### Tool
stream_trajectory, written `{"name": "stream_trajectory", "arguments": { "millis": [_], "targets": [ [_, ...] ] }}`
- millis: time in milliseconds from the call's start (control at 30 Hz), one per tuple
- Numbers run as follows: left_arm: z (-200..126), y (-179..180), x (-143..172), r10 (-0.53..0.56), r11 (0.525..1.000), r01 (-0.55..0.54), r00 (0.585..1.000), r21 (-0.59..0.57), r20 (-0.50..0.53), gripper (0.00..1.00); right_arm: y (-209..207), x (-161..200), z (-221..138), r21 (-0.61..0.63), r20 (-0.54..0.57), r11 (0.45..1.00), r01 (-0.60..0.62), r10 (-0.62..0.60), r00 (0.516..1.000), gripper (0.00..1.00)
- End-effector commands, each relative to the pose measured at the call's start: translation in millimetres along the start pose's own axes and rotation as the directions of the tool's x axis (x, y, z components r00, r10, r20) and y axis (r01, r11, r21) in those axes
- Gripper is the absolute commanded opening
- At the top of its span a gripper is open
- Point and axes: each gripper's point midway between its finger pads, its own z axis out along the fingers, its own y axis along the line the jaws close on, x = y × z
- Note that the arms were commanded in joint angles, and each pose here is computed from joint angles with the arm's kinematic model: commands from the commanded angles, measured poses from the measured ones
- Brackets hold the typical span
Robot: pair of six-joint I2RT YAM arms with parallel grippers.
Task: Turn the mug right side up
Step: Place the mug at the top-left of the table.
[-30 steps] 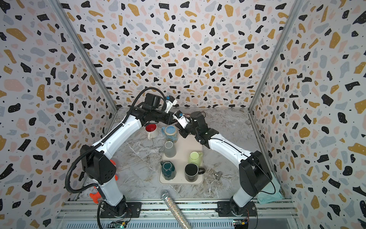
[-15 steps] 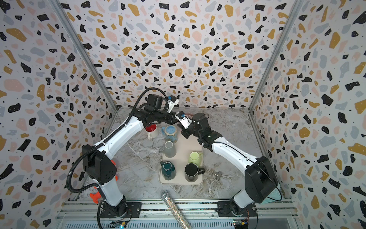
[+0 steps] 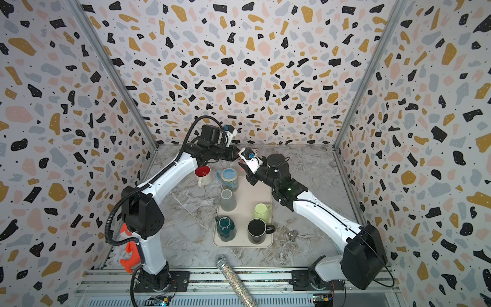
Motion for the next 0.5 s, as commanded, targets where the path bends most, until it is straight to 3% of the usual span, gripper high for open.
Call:
{"name": "stream_trajectory", "arguments": {
  "millis": [0,233,467],
  "targets": [
    [-61.1,-7.1,-104.4,0.070,0.997,-0.072,0.936,-0.008,0.345,0.00,-9.1,-18.2,-17.0,0.041,0.049,0.999,-0.020,0.018,0.999,0.24],
    [-91.8,48.2,-121.3,0.092,0.984,-0.012,0.888,-0.178,0.451,0.00,-16.3,-17.8,-27.3,0.074,0.057,0.997,-0.036,0.032,0.998,0.24],
    [-132.1,131.4,-102.8,0.128,0.912,0.121,0.824,-0.393,0.552,0.00,-19.6,-13.4,-32.8,0.089,0.053,0.995,-0.048,0.043,0.998,0.23]
  ]
}}
